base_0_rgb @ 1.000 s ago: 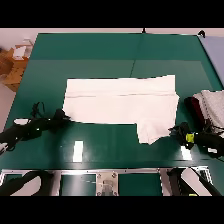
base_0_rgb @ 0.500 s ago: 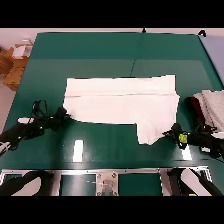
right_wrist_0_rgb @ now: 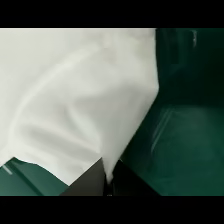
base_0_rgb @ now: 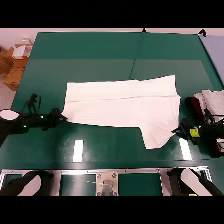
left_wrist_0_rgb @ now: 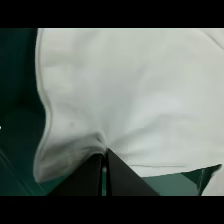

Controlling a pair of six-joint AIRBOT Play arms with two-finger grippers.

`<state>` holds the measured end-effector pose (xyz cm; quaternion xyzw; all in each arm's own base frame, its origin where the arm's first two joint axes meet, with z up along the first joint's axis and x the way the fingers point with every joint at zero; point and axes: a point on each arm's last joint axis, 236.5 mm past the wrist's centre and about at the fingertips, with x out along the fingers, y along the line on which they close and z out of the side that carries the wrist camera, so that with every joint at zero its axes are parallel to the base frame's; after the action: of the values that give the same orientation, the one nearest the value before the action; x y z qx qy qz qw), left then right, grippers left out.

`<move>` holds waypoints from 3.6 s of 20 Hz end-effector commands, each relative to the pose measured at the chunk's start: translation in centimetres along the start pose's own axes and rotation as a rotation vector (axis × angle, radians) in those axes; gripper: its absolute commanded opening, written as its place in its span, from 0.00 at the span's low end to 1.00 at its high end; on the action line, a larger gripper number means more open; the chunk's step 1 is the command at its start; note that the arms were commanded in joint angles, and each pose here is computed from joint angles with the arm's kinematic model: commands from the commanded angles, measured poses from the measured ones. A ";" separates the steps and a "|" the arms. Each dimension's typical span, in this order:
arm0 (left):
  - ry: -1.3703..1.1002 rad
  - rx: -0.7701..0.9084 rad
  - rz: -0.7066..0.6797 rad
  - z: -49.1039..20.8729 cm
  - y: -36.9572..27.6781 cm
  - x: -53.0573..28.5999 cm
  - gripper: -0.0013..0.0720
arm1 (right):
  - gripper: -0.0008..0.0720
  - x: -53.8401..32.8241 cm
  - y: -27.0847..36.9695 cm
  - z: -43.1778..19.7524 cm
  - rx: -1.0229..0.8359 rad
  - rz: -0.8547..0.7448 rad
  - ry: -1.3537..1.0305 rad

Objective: Fold the shirts.

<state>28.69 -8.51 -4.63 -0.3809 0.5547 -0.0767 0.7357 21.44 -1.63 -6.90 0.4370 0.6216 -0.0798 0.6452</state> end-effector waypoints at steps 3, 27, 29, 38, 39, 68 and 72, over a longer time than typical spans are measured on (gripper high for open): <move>0.042 0.044 0.058 -1.3 0.1 -2.3 0.05 | 0.03 -5.0 3.1 1.0 -0.053 0.006 -0.035; -0.225 0.042 -0.073 23.0 -6.5 5.7 0.99 | 0.60 -0.1 19.7 25.8 -0.310 0.204 -0.293; -0.185 0.039 -0.097 23.2 -6.4 3.9 0.99 | 0.76 -1.8 17.3 26.1 -0.335 0.178 -0.262; -0.056 0.002 -0.217 21.0 -8.7 2.3 0.99 | 0.89 3.5 10.4 24.3 -0.471 0.128 -0.023; -0.039 0.002 -0.225 20.6 -8.9 2.3 0.99 | 0.89 4.1 10.3 24.2 -0.472 0.137 -0.009; 0.071 0.587 -0.426 -4.4 -33.7 27.6 0.05 | 0.03 -9.6 28.4 10.2 -0.953 0.307 0.118; 0.118 0.543 -0.456 -4.9 -34.4 29.8 0.05 | 0.03 -10.0 30.3 7.4 -1.025 0.312 0.123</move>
<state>46.49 -48.75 -4.45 -0.2666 0.4435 -0.3955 0.7588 45.17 5.35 13.41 0.1760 0.5493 0.3388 0.7433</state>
